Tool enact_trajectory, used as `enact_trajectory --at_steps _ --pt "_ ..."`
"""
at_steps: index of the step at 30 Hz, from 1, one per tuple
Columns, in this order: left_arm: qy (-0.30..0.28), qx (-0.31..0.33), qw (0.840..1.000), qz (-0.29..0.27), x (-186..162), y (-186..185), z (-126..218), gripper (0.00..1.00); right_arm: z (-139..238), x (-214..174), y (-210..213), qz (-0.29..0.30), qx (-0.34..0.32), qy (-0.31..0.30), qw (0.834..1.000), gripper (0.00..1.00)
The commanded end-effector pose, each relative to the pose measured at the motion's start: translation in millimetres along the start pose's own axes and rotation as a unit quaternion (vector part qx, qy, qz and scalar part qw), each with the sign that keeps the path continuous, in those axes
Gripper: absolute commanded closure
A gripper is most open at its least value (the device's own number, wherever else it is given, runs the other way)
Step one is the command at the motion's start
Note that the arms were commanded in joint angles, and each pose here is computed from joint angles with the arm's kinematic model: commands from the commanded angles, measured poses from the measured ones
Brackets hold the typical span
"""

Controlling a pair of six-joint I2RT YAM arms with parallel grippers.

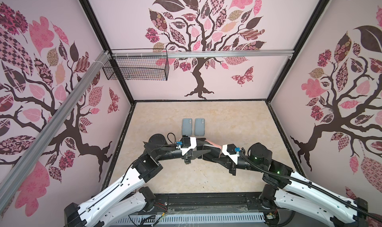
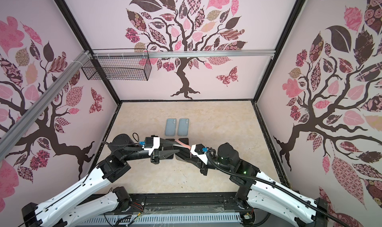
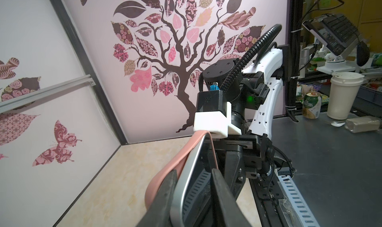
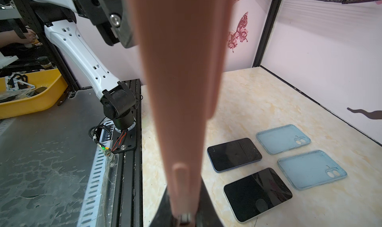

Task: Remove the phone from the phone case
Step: 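Keep pulling the grippers apart, peeling the pink case off the phone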

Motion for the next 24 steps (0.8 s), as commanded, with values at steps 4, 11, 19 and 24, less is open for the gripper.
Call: enact_trajectory --at_steps 4,11,19,24 --pt "0.036 -0.098 0.99 0.098 -41.3 -33.7 -7.2 0.68 35.5 99.4 18.4 0.053 0.018 -0.192 0.98 1.0" --pt "0.02 -0.113 0.986 0.121 -45.0 -39.3 -7.8 0.68 48.9 118.8 23.9 0.068 0.018 -0.232 0.97 1.0" --pt "0.018 -0.111 0.984 0.138 -48.2 -39.4 -8.8 0.63 62.3 138.6 31.2 0.083 0.024 -0.267 0.96 1.0" --pt "0.022 -0.109 0.983 0.147 -51.5 -37.9 -10.8 0.57 69.3 145.3 34.5 0.089 0.025 -0.279 0.956 1.0"
Point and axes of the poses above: each gripper's point midway between its finger pads, its own z axis back along the fingers, its own y axis along the line the jaws close on, x = y × z, the point moved 3 cm from there along z, back along the fingers, and after that the axes turned 6 degrees about -z, right-handed, at the moved point
